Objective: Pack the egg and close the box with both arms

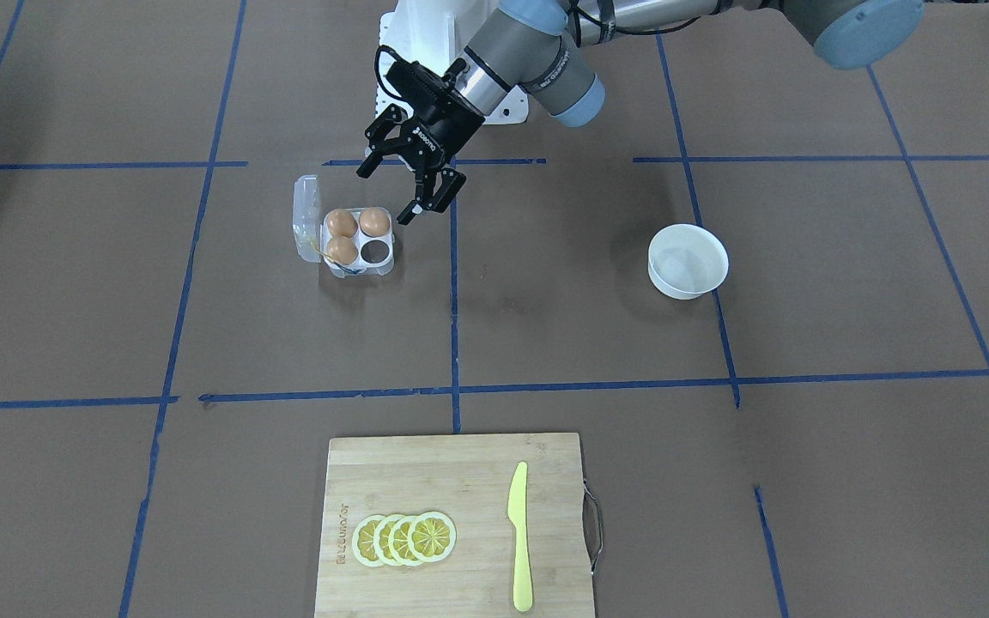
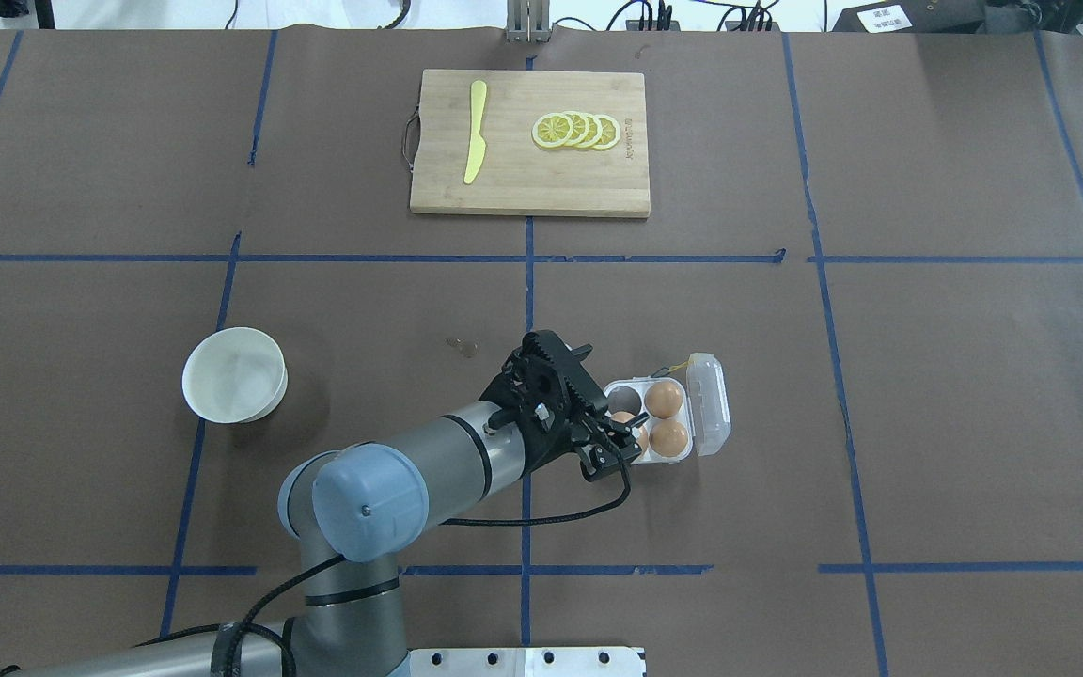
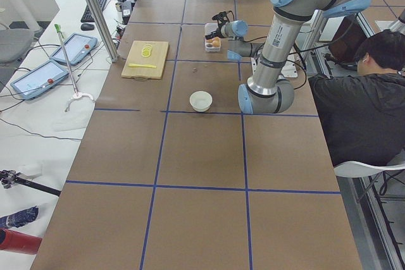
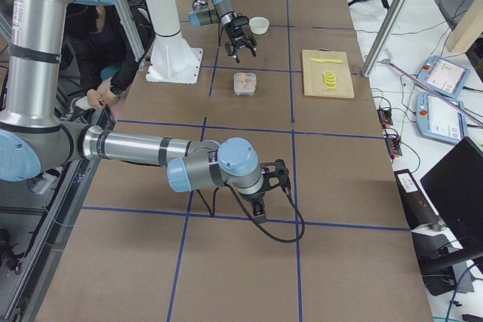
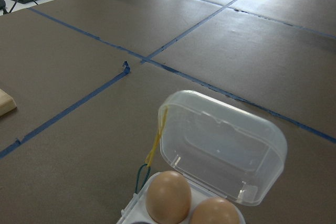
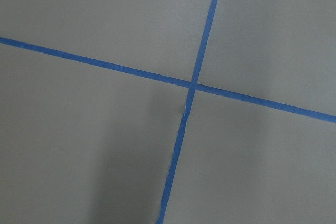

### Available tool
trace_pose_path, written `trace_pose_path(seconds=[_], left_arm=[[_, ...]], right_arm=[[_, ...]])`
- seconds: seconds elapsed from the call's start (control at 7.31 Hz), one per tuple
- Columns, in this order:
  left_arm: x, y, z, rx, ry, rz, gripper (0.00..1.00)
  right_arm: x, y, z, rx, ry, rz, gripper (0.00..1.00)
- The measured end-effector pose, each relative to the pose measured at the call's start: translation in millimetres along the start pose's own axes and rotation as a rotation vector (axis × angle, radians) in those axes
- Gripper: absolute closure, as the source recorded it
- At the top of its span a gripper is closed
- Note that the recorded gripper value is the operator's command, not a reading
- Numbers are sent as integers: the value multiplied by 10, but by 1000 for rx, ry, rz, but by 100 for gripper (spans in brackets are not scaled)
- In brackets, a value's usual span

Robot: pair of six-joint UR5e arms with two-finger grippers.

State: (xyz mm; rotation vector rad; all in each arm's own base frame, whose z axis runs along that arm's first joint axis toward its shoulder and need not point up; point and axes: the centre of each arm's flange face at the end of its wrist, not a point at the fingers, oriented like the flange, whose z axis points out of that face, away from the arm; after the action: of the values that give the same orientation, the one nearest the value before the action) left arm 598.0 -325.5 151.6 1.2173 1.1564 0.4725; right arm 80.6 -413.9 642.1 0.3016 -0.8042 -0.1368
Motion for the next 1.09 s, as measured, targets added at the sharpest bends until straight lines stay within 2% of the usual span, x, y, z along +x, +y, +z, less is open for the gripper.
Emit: trace_pose_path(seconds=[0.14, 0.27, 0.41, 0.55, 0.68, 0.82, 0.96, 1.09], left_arm=[[-227, -109, -55, -19, 32, 8, 0], [-520, -220, -141, -85, 64, 16, 0], [-795, -366, -276, -192, 64, 13, 0], [-1042, -543, -441, -308, 25, -2, 0], [-1349, -737, -649, -412, -42, -27, 0], [-1805, -917, -913, -484, -130, -64, 0], [-2396, -1008, -1275, -532, -224, -116, 0], [-2996, -892, -1676, -589, -306, -188, 0]], right_arm=[[2, 1, 2, 0, 0, 1, 0], [1, 2, 2, 0, -1, 1, 0], [1, 3, 3, -1, -2, 1, 0], [2, 7, 3, -1, -2, 1, 0], [0, 7, 2, -1, -2, 1, 0], [-1, 6, 1, 0, -2, 2, 0], [5, 7, 6, -1, -2, 2, 0], [15, 14, 16, -4, -2, 5, 0]])
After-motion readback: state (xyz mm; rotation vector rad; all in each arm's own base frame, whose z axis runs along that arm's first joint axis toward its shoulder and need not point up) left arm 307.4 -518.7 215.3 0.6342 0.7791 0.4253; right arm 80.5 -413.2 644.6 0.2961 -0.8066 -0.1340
